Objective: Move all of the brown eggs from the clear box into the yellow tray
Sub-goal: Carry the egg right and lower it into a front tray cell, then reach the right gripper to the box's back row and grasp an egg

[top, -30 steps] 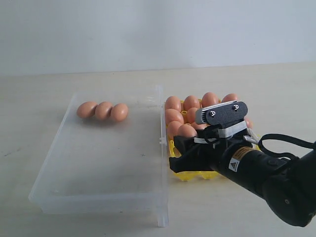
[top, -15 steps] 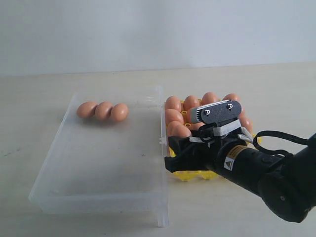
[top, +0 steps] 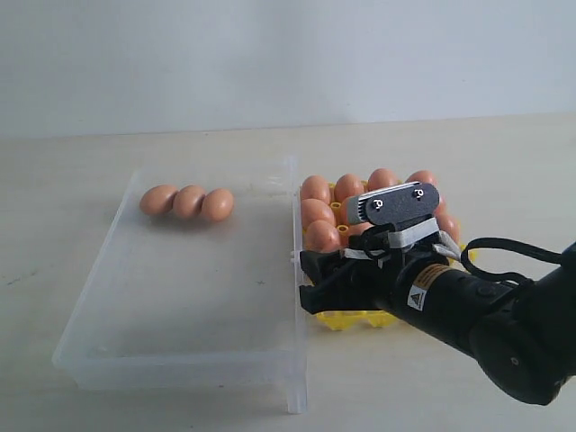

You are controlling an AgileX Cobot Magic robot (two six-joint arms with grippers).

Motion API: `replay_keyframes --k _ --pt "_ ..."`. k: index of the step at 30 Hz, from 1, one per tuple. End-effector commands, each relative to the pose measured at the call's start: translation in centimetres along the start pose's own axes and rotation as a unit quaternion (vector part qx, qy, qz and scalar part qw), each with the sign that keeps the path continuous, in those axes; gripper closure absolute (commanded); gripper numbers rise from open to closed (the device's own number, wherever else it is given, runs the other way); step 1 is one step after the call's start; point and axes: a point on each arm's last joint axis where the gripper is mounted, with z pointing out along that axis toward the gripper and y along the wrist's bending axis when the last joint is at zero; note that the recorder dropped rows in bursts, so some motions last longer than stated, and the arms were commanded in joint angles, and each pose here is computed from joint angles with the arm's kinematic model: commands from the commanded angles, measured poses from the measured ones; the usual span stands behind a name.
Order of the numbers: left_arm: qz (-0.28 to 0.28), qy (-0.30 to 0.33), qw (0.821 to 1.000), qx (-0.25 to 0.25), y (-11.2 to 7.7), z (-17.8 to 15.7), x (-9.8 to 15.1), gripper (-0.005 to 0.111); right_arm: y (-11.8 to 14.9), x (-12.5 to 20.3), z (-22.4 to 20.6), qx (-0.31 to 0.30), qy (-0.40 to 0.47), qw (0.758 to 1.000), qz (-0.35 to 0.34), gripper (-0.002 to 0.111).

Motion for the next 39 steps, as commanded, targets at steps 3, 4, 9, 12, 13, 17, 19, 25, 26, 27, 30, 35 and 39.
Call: replay_keyframes --k 3,4,9,12,13,17,19,25,26,27,30,35,39 --pt "-0.002 -0.009 1.0 -0.001 0.0 -0.1 -0.2 0.107 0.3 -2.8 -1.6 -0.001 -0.037 0.999 0.005 0.046" --pt "-0.002 -0.009 1.0 -0.001 0.0 -0.1 -0.2 0.107 0.5 -3.9 -2.4 -0.005 -0.047 0.999 0.006 0.047" --pt "-0.002 -0.009 1.0 -0.001 0.0 -0.1 -0.2 0.107 2.7 -12.1 -5.4 -0.001 0.085 0.995 0.046 0.055" --pt "-0.002 -0.009 1.0 -0.001 0.0 -0.1 -0.2 0.107 3.7 -14.9 -3.5 0.008 0.174 0.984 0.045 0.055" --pt "-0.002 -0.009 1.0 -0.001 0.0 -0.1 -0.2 0.107 3.9 -15.4 -2.7 0.01 0.187 0.981 0.047 0.055" --pt "-0.002 -0.009 1.0 -0.001 0.0 -0.1 -0.2 0.107 4.8 -16.2 3.3 0.005 0.229 0.97 0.08 0.055" --pt "-0.002 -0.009 1.0 -0.001 0.0 -0.1 -0.2 0.107 5.2 -15.8 6.6 0.0 0.259 0.96 0.104 0.053" --pt "-0.002 -0.009 1.0 -0.001 0.0 -0.1 -0.2 0.107 5.9 -14.8 13.0 0.001 0.286 0.943 0.171 0.046" --pt "-0.002 -0.009 1.0 -0.001 0.0 -0.1 -0.2 0.107 5.9 -14.8 13.9 0.004 0.279 0.942 0.186 0.046" --pt "-0.002 -0.009 1.0 -0.001 0.0 -0.1 -0.2 0.107 6.0 -15.0 14.6 0.007 0.269 0.941 0.207 0.046" --pt "-0.002 -0.009 1.0 -0.001 0.0 -0.1 -0.2 0.107 5.7 -15.0 16.5 0.016 0.253 0.935 0.248 0.046" --pt "-0.002 -0.009 1.0 -0.001 0.0 -0.1 -0.2 0.107 5.0 -14.5 18.6 0.038 0.255 0.927 0.274 0.046" --pt "-0.002 -0.009 1.0 -0.001 0.0 -0.1 -0.2 0.107 4.1 -14.0 19.4 0.075 0.254 0.924 0.274 0.046"
